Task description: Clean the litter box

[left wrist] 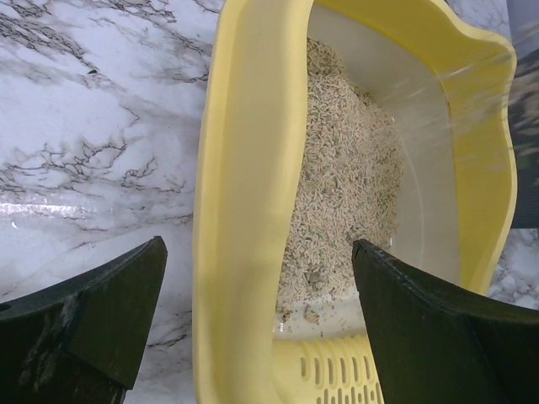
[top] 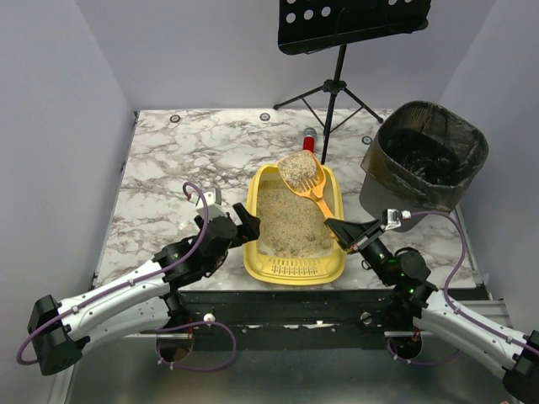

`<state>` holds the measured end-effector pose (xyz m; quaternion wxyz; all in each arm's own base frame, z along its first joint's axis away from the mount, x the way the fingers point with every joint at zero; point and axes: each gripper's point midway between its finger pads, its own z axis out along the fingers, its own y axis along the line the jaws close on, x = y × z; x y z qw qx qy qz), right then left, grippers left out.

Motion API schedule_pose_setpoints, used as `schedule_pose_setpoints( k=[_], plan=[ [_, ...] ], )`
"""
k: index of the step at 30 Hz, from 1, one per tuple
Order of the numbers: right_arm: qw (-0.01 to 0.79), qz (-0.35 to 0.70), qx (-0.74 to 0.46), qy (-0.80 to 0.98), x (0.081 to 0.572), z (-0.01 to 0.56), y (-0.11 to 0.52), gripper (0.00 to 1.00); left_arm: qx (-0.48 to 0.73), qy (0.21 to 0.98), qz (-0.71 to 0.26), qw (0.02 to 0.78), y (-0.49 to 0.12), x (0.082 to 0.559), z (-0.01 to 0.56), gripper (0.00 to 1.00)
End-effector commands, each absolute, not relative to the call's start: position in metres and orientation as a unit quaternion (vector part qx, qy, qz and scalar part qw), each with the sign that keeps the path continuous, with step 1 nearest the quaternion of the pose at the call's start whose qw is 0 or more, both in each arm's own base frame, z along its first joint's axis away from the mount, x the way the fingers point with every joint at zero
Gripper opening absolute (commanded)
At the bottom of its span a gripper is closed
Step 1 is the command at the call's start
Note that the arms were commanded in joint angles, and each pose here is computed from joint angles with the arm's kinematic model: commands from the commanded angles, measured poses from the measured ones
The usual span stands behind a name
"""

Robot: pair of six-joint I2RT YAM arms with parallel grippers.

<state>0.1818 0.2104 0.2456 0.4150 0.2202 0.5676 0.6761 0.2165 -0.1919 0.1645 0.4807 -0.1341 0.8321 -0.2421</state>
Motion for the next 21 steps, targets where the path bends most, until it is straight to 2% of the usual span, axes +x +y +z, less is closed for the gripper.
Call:
schedule_pose_setpoints(
  k=[1, 18, 21],
  plan=[
    [0.404, 0.635, 0.258, 0.606, 0.186, 0.178, 0.201, 0.01, -0.13, 0.832, -0.247, 0.48, -0.195, 0.217, 0.162, 0.99],
    [0.375, 0.61, 0.231, 0.658, 0.181, 0.161, 0.217, 0.01, -0.124, 0.838, -0.241, 0.474, -0.196, 0.217, 0.153, 0.99],
    [0.37, 0.594, 0.267, 0.663, 0.186, 0.151, 0.209, 0.01, -0.127, 0.835, -0.245, 0.475, -0.196, 0.217, 0.153, 0.99]
  ],
)
